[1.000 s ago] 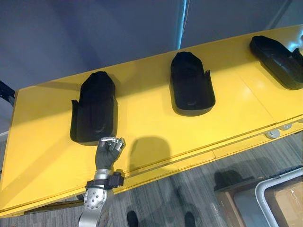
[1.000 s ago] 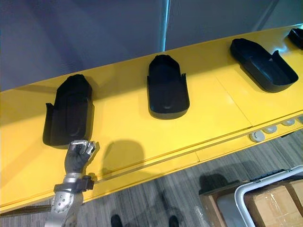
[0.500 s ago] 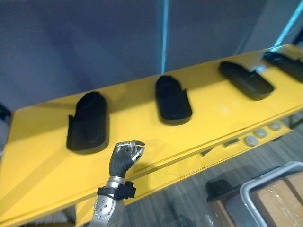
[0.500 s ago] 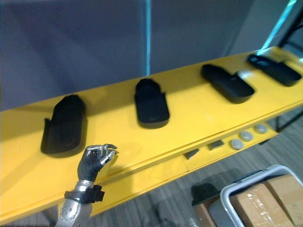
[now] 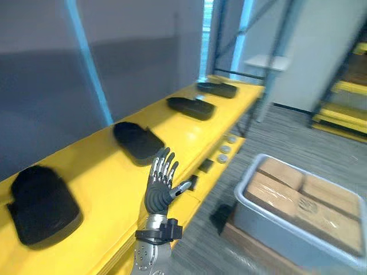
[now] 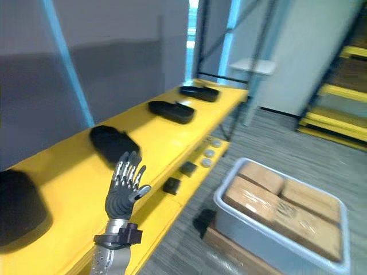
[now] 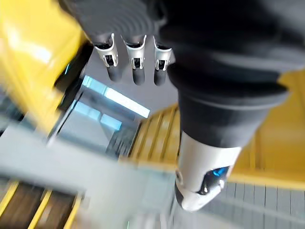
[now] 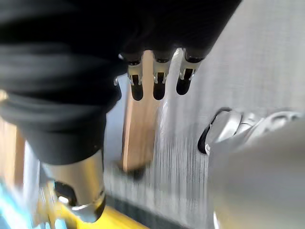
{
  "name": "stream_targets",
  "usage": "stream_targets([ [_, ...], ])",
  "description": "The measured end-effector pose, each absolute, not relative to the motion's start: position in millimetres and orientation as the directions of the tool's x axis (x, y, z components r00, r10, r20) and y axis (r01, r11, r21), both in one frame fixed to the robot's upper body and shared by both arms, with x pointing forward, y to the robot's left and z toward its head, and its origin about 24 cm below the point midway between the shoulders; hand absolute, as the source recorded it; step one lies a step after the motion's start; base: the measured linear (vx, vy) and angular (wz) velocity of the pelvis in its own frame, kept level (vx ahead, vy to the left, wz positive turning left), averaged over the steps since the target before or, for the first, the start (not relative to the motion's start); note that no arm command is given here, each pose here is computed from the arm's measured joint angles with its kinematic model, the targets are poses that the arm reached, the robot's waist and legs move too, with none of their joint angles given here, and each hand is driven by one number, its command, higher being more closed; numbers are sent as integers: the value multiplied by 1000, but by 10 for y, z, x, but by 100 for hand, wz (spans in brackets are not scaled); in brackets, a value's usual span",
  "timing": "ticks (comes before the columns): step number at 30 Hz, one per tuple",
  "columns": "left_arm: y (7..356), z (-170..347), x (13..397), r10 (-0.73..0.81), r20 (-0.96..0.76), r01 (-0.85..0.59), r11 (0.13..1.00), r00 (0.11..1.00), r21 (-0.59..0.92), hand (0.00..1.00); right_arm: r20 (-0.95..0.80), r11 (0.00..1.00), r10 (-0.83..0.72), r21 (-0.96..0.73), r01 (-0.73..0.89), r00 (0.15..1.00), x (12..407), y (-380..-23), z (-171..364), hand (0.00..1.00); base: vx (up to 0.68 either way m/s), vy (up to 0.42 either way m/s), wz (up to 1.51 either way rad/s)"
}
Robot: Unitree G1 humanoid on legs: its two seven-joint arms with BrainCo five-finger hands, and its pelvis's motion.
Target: Walk over and take plastic housings, then place them on the shelf
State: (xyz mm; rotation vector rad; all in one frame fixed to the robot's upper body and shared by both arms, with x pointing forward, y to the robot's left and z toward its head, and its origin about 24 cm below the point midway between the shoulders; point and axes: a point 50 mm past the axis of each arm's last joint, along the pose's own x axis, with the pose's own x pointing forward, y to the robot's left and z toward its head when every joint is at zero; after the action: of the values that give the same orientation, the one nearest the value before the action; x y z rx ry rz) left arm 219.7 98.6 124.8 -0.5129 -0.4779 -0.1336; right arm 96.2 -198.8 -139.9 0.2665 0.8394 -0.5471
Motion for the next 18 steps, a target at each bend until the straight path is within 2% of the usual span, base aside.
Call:
stream_targets([
  [3,1007,1290,2228,25,484,227,861,875,-454,0,-765,810,-399,-36,585,505,871,-2078,-1402,0,-216,141,-176],
  [7,1098,1191,2289,76,441,155,871,894,-465,0,-769,832,-407,-90,547,492,825,-2073,-1419,0,-118,-110,-101],
  [9,1273,982,2355,156,347,24,886,925,-463,0,-774,840,-404,-102,533,488,811,-2063,-1431,0,-2,-259,-66],
  [11,1464,515,2399,236,135,-159,891,962,-426,0,-792,846,-413,-150,512,450,759,-2149,-1479,0,48,-299,-58],
  [13,1605,192,2357,291,-14,-275,886,957,-373,0,-796,846,-423,-175,504,434,764,-2232,-1490,0,89,-165,-55],
  [15,1887,-254,2235,385,-209,-430,865,899,-259,0,-801,841,-432,-192,506,415,780,-2278,-1505,0,125,-168,-48],
  [16,1962,-388,2183,404,-268,-463,859,875,-219,0,-799,842,-436,-200,501,414,790,-2295,-1504,0,78,-84,-25],
  [17,2059,-617,2080,427,-371,-504,852,825,-140,0,-796,840,-445,-212,500,409,791,-2334,-1500,0,99,-20,-16],
  [18,2187,-959,1846,455,-530,-550,835,716,-26,0,-801,835,-458,-238,496,386,752,-2406,-1510,0,98,2,-17],
])
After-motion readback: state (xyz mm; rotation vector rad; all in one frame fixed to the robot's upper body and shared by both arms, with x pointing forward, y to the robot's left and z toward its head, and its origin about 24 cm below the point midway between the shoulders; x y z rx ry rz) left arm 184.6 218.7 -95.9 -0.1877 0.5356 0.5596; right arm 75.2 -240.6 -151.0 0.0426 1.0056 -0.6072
